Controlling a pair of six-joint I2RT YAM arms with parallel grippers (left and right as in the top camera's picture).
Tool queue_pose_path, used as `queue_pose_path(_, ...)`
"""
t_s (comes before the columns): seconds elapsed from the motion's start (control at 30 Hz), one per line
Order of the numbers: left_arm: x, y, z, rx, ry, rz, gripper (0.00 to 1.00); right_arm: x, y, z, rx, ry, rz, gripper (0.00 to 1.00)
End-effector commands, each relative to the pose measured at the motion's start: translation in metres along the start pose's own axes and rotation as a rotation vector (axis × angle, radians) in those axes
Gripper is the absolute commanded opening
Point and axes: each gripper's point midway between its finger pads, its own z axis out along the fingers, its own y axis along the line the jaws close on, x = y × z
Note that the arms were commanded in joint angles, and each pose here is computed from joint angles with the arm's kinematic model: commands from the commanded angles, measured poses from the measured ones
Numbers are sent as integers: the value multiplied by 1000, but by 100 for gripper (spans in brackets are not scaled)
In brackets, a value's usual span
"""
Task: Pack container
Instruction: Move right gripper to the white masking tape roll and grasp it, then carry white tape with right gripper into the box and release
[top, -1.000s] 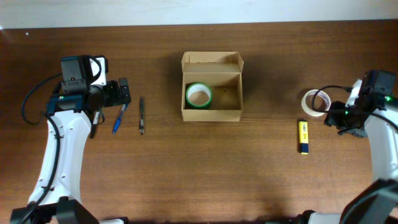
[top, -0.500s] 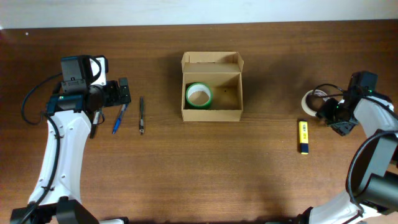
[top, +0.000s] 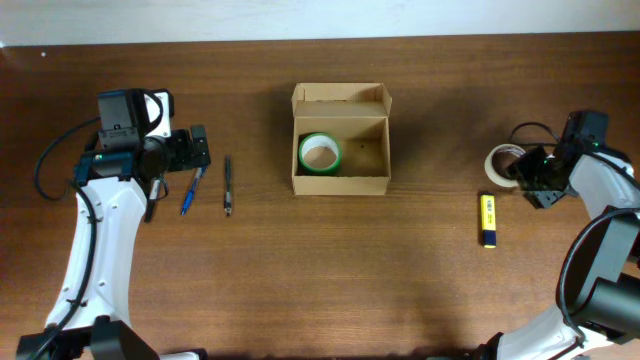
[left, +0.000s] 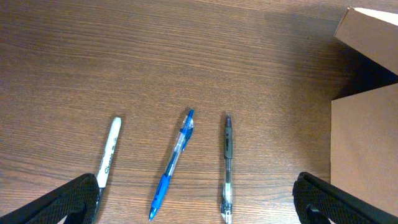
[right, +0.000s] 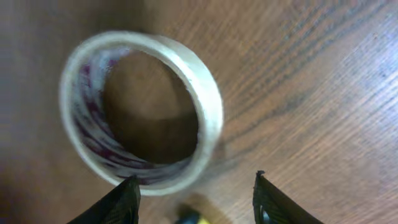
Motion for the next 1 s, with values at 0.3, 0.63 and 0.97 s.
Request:
queue_pose_path(0.3,-6,-1,-1,12,-13,14,100,-18,2,-1,21,-54,150,57)
queue_pose_path(0.63,-6,-1,-1,12,-13,14,100,-8,-14,20,91,-6,166,56)
queue_pose_path(0.97,-6,-1,-1,12,-13,14,100,-4,-26,25,150,3,183,24)
